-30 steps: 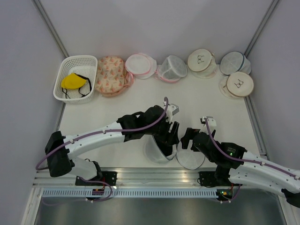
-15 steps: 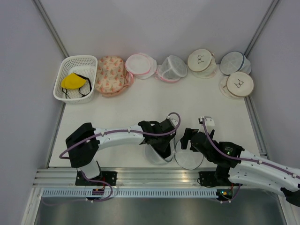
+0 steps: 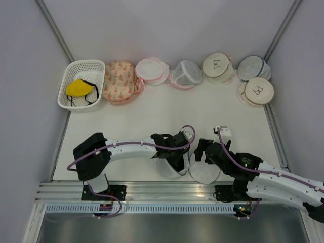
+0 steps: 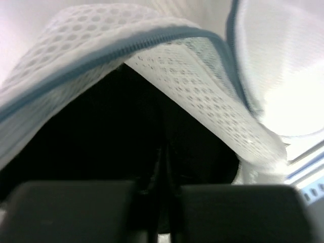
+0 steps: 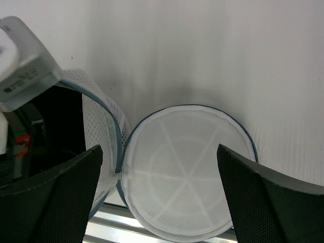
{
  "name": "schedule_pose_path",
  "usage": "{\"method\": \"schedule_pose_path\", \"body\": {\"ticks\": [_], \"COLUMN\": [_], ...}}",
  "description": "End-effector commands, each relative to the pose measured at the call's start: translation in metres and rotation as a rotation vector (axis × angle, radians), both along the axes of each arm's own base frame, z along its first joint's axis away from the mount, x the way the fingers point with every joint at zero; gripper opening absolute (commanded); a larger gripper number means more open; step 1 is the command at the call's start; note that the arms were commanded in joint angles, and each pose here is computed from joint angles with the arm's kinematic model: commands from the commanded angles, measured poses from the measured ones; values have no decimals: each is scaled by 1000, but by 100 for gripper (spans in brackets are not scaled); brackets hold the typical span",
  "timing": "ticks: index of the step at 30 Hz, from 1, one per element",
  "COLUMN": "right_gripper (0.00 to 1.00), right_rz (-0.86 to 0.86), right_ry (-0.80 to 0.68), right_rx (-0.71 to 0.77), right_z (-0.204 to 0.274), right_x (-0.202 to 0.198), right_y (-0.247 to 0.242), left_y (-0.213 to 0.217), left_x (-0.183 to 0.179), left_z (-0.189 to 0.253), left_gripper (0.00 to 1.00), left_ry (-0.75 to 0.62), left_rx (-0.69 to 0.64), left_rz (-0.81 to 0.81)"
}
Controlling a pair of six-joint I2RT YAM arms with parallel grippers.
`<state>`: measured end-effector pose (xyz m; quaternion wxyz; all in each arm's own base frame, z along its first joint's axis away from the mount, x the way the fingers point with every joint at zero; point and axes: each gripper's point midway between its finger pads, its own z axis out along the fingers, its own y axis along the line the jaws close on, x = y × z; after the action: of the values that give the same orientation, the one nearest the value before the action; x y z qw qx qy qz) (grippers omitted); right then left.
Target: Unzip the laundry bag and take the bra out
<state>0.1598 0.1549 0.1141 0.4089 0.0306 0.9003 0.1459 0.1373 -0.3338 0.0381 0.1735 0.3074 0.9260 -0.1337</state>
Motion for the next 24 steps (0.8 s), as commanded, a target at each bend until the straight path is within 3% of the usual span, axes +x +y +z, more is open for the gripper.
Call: {"method": "schedule_pose_path", "body": {"ticks": [1, 2, 3, 6, 8, 14, 19, 22, 24], "right_gripper": [98, 98, 98, 98, 98, 98, 98, 98, 98], "right_rz": [-2, 0, -1, 2, 2, 7, 6, 4, 0], "right_ry": [-3, -3, -2, 2, 2, 4, 5, 2, 1], "right_rx": [15, 16, 17, 14, 13, 11, 7, 8, 8], "right_z": [1, 1, 1, -1, -1, -3, -2, -2, -1], "right_x": [1, 0, 0, 0, 0, 0, 0, -1, -1], "right_y": [2, 1, 2, 2, 2, 4, 3, 1, -1], "left_y": [-19, -21, -22, -23, -28, -13, 12, 17, 18], "left_x": [8, 5, 3, -8, -23, -30, -31, -32, -28], "left_z": [44, 46, 48, 47, 49, 9, -48, -64, -69], "left_gripper": [14, 46, 56, 73, 78, 81, 74, 65, 43], "left_ry": [-67, -53, -44, 6, 79, 124, 135, 141, 121], "left_rx": [-139, -150, -157, -176, -209, -99, 75, 102, 106], "left_rz": [23, 6, 0, -27, -72, -77, -31, -17, 0]}}
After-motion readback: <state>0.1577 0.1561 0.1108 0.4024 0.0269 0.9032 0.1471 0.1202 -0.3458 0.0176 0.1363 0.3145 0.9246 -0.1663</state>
